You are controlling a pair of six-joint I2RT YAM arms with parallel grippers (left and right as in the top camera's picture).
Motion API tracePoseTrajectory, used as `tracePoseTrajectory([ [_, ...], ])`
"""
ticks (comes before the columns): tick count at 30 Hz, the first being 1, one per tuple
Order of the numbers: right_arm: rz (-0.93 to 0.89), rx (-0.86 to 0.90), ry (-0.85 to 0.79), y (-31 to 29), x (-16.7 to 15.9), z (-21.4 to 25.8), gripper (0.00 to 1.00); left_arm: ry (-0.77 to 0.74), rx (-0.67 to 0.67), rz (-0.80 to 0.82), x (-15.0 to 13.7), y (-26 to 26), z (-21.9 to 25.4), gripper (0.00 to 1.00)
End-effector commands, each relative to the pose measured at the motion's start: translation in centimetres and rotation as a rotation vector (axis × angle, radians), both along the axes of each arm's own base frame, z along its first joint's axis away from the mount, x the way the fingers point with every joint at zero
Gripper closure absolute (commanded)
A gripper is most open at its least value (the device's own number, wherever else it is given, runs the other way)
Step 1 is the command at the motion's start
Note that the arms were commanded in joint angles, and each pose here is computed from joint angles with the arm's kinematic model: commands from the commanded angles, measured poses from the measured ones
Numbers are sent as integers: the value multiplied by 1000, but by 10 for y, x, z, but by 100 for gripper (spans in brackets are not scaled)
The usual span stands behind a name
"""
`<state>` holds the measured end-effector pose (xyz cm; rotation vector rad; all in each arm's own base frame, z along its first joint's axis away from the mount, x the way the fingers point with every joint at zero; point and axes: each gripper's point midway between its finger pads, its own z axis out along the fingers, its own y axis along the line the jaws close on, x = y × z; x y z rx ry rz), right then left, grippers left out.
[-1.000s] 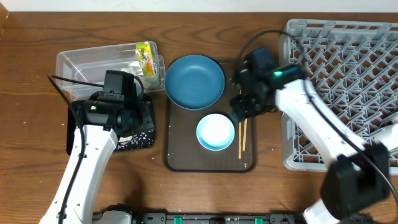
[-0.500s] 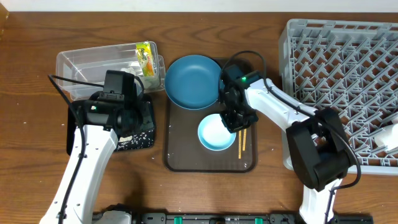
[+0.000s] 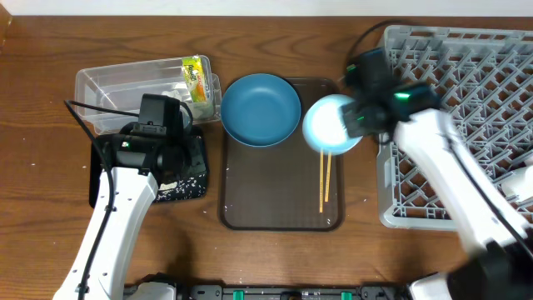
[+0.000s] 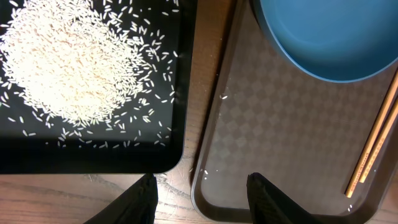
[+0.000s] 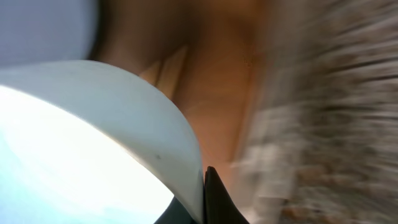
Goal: Sort waste into correct bins and load items into the dishwasher rack
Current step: 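Carry the light-blue bowl right and place it in the grey rack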
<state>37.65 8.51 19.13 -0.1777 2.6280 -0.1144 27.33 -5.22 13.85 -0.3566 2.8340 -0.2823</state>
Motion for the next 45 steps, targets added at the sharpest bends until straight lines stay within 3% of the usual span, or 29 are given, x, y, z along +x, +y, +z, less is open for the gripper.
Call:
tracePoseTrajectory([
  [1, -276, -249, -195, -89, 12, 50, 99, -15, 11, 7, 3, 3, 5, 50],
  [6, -607, -434, -406, -184, 20, 102, 99, -14, 11, 6, 3, 3, 5, 50],
  [10, -759, -472, -497, -234, 24, 119, 99, -13, 11, 6, 3, 3, 5, 50],
  [16, -895, -582, -545, -313, 27, 125, 99, -14, 11, 7, 3, 3, 5, 50],
  [22, -1101, -830, -488, -394, 7, 112, 99, -13, 11, 6, 3, 3, 5, 50],
  [31, -1125, -1032, -288, -455, 3, 54, 99, -8, 3, 7, 1, 2, 5, 50],
  [45, -1057, -1023, -213, -464, 26, -19, 99, -1, 4, 7, 0, 2, 5, 50],
])
